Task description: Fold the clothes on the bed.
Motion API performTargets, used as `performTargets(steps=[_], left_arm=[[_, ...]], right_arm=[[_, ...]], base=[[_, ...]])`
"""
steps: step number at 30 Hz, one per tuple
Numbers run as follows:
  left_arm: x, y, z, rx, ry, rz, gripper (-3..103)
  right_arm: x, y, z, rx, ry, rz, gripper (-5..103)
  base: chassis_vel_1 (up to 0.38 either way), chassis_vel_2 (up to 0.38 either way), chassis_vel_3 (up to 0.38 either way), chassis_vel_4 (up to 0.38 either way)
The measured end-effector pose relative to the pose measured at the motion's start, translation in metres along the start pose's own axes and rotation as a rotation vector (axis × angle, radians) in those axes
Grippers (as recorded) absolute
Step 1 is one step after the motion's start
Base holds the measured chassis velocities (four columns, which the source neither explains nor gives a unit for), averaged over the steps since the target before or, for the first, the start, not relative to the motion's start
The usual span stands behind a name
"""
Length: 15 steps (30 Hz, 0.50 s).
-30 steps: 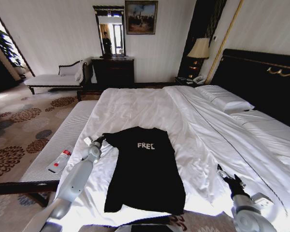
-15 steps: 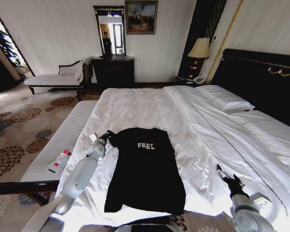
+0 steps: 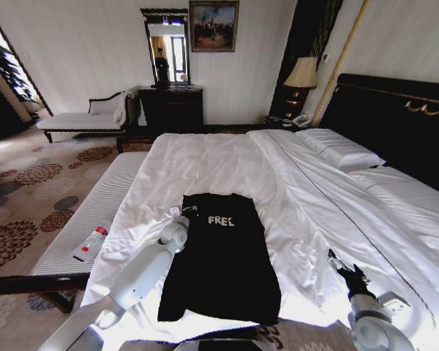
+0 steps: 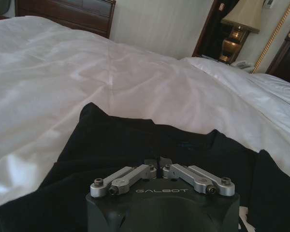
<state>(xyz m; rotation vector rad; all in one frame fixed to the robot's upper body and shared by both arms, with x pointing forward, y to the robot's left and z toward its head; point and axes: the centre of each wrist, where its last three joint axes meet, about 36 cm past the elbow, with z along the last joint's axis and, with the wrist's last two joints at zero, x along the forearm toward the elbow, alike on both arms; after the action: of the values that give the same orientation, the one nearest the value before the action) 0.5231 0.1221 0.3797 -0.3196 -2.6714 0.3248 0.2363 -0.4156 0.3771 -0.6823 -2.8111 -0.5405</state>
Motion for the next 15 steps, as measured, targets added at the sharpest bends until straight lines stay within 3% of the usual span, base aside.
performTargets(steps=[6, 10, 14, 15], left_arm=[[-0.007, -0.021, 0.019, -0.026, 0.035, 0.022, 0], [-0.008, -0.021, 0.033, -0.041, 0.052, 0.014, 0], [-0.006, -0.019, 0.041, -0.026, 0.065, -0.002, -2], [-0.006, -0.017, 0.041, -0.014, 0.066, -0.011, 1]], right_arm=[[-0.001, -0.004, -0.002, -0.003, -0.009, 0.006, 100], [-0.002, -0.007, -0.004, -0.001, -0.016, 0.008, 100], [-0.003, -0.008, -0.004, 0.003, -0.02, 0.003, 100], [-0.005, -0.006, -0.004, 0.003, -0.021, -0.002, 100]], base=[[0.0, 0.0, 0.0, 0.0], [0.0, 0.0, 0.0, 0.0], [0.0, 0.0, 0.0, 0.0], [0.0, 0.0, 0.0, 0.0]])
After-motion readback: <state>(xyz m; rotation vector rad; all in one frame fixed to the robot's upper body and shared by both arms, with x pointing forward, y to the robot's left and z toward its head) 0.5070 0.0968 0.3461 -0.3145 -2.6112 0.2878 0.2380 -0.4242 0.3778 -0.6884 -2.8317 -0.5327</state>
